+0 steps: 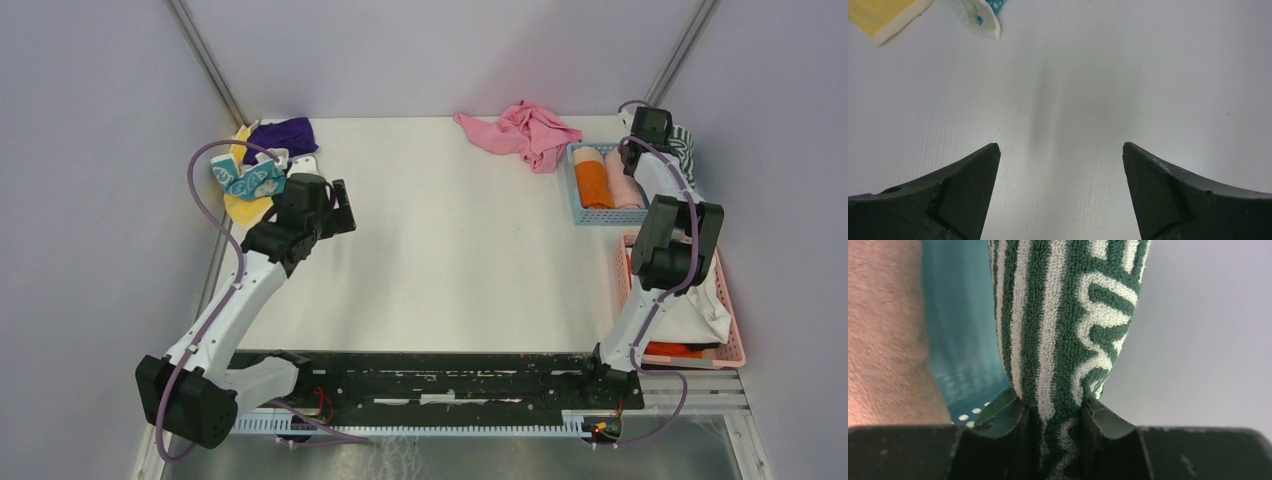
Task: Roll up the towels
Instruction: Place the towel in the bin.
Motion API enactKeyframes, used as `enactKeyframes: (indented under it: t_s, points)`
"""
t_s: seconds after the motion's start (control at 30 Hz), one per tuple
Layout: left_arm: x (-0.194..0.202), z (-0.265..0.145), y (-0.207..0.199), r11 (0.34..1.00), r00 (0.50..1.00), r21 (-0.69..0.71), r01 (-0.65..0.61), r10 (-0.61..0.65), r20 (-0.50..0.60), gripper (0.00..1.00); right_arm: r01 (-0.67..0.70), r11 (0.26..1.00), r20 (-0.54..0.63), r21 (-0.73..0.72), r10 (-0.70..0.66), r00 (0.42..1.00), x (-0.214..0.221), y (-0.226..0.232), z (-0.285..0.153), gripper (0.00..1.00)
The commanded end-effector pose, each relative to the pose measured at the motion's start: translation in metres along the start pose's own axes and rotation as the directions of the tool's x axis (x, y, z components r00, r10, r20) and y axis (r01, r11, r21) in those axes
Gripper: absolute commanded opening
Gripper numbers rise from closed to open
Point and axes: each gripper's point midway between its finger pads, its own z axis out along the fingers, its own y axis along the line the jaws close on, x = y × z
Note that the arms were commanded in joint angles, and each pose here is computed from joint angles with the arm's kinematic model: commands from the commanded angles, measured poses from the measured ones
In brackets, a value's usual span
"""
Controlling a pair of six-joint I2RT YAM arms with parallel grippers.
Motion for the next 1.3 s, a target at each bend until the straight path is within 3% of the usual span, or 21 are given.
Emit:
enactKeyframes:
  t_s: [0.0,0.2,0.4,0.63,0.8,0.97,1.1,1.17,1.27]
  points:
    - [-0.004,0.006,0.009,0.998,0.999,-0.040,-0.043,0.043,0.004,0.99,-0.066,0.997,0.073,-0.041,0.068,0.995,-0.021,0.005,0.018,0.00]
    - [-0.004,0.012,0.019,0.997,1.000,-0.070,-0.024,0.024,-0.003,0.99,-0.058,0.966,0.056,-0.254,0.075,0.996,-0.008,0.055,0.038,0.00]
    - [-0.004,0.013,0.019,0.998,1.000,-0.066,-0.019,0.018,-0.007,0.99,-0.082,0.882,0.043,-0.465,0.114,0.993,-0.004,0.091,0.034,0.00]
    - [-0.004,0.013,0.019,0.998,1.000,-0.067,-0.020,0.020,-0.004,0.99,-0.155,0.812,-0.097,-0.562,0.122,0.988,0.024,0.128,0.050,0.00]
    - [-0.003,0.014,0.021,0.997,1.000,-0.074,-0.022,0.021,-0.009,0.99,-0.191,0.727,-0.120,-0.660,0.149,0.982,0.026,0.150,0.046,0.02]
    - [-0.003,0.015,0.021,0.997,1.000,-0.073,-0.019,0.019,-0.010,0.99,-0.229,0.707,-0.176,-0.669,0.149,0.973,0.035,0.158,0.050,0.12]
    - [-0.004,0.014,0.023,0.997,1.000,-0.079,-0.016,0.016,-0.002,0.99,-0.292,0.740,-0.237,-0.606,0.183,0.954,0.038,0.145,0.054,0.34]
    - [-0.005,0.013,0.023,0.997,1.000,-0.080,-0.014,0.015,0.003,0.99,-0.297,0.745,-0.223,-0.597,0.202,0.954,0.034,0.138,0.051,0.48]
    - [-0.006,0.011,0.023,0.997,1.000,-0.077,-0.011,0.011,0.008,0.99,-0.306,0.774,-0.181,-0.555,0.248,0.952,0.026,0.119,0.047,0.60]
